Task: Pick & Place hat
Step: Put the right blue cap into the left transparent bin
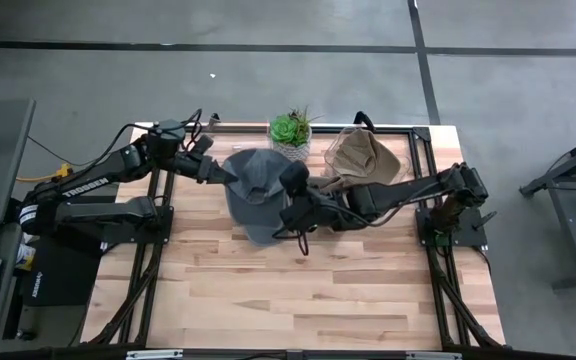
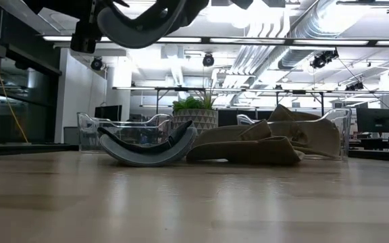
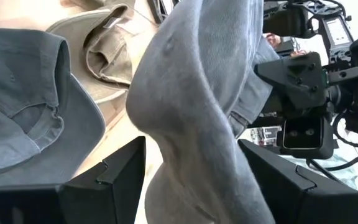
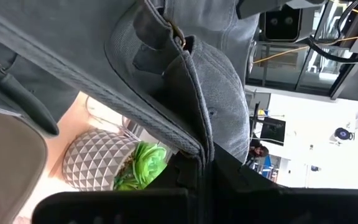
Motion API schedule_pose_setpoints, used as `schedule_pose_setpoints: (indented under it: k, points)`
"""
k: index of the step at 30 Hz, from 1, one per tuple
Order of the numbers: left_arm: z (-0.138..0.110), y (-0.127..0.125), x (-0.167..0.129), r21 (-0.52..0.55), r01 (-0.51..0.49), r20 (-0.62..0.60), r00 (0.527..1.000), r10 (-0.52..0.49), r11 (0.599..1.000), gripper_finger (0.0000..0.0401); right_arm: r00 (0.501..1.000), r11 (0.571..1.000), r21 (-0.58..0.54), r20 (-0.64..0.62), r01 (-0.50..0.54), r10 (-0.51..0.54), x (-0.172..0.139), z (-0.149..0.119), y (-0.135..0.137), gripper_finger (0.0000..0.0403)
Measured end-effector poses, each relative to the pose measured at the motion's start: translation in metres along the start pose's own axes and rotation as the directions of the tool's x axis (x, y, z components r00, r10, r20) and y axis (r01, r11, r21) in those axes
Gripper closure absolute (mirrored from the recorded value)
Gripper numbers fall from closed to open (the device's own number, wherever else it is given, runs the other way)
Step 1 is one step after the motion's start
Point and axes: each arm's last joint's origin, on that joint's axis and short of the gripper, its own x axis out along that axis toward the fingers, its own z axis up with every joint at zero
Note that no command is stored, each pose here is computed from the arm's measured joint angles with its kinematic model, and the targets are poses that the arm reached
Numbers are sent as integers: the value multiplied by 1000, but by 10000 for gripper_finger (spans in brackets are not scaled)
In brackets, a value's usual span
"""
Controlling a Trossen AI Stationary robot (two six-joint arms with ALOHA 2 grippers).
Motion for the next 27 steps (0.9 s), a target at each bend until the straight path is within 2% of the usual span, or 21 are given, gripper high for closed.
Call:
schedule_pose_setpoints:
  k: [5,9,12,19,27]
  points:
    - [0,0,0,-25,-10,17,1000,10,1000,171,1000,1000,2,-7,2,-2,1,-1,-1,398]
    - [1,1,0,-33,-19,34,999,21,999,200,1000,1000,3,-6,1,-1,1,-1,-1,398]
    - [1,1,0,-46,-20,36,999,22,999,246,1000,1000,3,-6,1,-1,1,-1,-1,398]
    - [1,1,0,-47,-20,36,999,22,999,387,1000,1000,5,-6,1,-1,2,-1,-1,398]
    - [1,0,0,-43,-8,17,1000,9,999,399,1000,1000,20,-6,1,-1,2,-1,-1,398]
